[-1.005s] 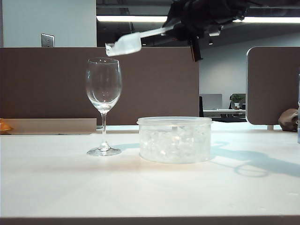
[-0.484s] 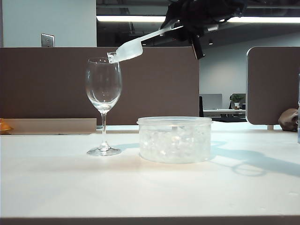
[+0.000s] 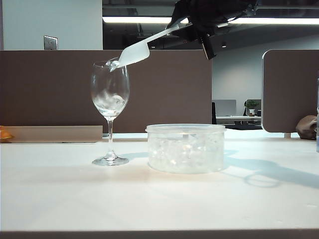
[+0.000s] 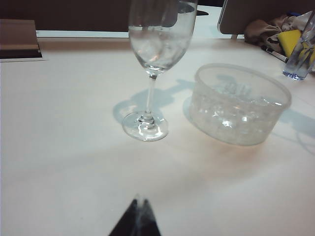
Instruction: Pick up an ice shovel filled with ice cubes and pour the ice from the shovel into the glass.
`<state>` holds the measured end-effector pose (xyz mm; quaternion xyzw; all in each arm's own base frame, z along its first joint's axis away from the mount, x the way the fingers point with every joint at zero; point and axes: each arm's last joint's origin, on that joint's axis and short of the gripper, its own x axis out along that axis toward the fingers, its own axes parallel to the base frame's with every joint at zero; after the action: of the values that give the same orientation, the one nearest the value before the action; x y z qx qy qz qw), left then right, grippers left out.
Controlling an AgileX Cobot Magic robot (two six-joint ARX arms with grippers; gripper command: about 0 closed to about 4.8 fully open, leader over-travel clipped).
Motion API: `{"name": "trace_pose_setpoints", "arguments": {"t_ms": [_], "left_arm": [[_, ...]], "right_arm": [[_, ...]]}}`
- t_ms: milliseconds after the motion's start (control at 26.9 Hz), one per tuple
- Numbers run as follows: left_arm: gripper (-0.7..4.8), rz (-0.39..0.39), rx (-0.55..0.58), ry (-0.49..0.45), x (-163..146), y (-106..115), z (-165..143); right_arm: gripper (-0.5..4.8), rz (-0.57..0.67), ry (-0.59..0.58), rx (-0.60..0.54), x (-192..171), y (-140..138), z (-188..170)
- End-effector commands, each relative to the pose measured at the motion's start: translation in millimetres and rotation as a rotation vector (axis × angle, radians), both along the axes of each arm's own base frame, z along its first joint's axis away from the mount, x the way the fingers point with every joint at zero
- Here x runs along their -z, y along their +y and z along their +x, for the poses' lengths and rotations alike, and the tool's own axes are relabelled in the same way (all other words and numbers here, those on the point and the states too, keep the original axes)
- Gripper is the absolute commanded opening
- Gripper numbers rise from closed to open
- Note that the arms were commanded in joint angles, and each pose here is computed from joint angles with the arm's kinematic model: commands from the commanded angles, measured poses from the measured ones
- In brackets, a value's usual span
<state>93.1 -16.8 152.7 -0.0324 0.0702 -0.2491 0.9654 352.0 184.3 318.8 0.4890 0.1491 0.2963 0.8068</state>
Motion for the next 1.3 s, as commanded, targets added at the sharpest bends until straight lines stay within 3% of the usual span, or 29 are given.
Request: {"name": "trace_pose_setpoints", "arguments": {"t_ms": [37, 409, 781, 1302], "left_arm": [[-0.05, 0.002, 0.004, -0.004, -0.5, 0.0, 0.0], [-0.05, 0.003, 0.003, -0.004, -0.5, 0.0, 0.0], [-0.05, 0.002, 0.003, -0.004, -0.5, 0.0, 0.0], [-0.05, 0.002, 0.004, -0.004, -0.5, 0.0, 0.0]], "right_arm": [[-0.02, -0.003, -0.023, -0.006, -4.7, 0.3, -1.1], [-0.02, 0.053, -0.126, -0.004, -20.8, -2.6, -5.5], [-0.02, 0.102, -0.107, -0.018, -26.0, -5.1, -7.9], [-0.01, 0.170, -0.046, 0.061, -20.5, -53.8, -3.0]]}}
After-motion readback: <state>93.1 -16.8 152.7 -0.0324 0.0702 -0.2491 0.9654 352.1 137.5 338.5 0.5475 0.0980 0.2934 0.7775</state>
